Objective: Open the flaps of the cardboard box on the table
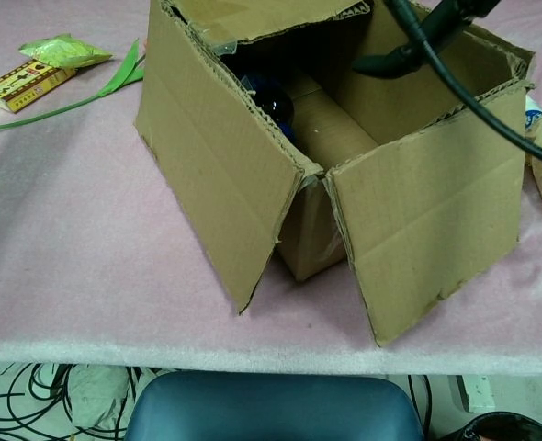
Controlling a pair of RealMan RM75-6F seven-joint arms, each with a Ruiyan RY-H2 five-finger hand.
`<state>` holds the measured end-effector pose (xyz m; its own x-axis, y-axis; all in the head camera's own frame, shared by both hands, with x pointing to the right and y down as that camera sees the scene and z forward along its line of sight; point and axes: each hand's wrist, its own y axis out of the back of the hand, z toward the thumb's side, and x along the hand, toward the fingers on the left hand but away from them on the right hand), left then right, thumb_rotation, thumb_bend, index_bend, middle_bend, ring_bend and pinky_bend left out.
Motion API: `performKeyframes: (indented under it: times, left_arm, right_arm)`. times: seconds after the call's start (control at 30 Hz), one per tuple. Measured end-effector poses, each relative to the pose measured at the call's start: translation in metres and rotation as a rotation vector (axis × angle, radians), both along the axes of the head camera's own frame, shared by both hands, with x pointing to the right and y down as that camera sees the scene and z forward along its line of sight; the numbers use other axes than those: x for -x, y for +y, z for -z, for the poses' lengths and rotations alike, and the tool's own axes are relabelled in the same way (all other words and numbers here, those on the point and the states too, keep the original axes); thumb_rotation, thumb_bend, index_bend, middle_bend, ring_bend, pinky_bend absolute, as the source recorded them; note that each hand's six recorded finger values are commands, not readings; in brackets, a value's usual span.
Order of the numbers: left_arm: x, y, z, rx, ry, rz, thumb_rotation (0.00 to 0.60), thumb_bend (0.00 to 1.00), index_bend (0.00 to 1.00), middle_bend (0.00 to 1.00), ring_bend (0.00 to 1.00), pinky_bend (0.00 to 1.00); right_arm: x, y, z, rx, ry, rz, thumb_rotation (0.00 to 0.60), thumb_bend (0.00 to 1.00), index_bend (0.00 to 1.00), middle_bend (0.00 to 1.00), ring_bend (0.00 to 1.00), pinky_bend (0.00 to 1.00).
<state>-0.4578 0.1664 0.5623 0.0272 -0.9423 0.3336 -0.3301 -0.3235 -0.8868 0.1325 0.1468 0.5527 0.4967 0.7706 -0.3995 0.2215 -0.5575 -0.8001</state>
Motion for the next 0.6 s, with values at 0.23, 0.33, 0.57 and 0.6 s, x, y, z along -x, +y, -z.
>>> performKeyframes:
  times: [0.23,0.33,0.57,0.6]
  left_arm:
    - [0.001,-0.002,0.002,-0.007,0.013,0.007,0.6,0.19,0.04,0.12,0.08,0.13]
    - [0.001,-0.003,0.002,-0.007,0.016,0.009,0.6,0.19,0.04,0.12,0.08,0.13]
    - [0.002,-0.004,0.0,0.002,0.026,0.015,0.6,0.19,0.04,0.12,0.08,0.13]
    - [0.002,-0.004,0.0,0.002,0.028,0.016,0.6,0.19,0.04,0.12,0.08,0.13]
  right_arm:
    - [0.02,0.002,-0.025,0.094,-0.005,0.003,0.6,0.33,0.21,0.23,0.22,0.3]
    - [0.028,0.002,-0.037,0.118,0.012,0.014,0.6,0.33,0.21,0.23,0.22,0.3]
    - [0.036,0.002,-0.053,0.165,0.022,0.006,0.6,0.34,0.24,0.24,0.22,0.3]
    - [0.037,0.002,-0.054,0.166,0.021,0.005,0.6,0.34,0.25,0.24,0.22,0.3]
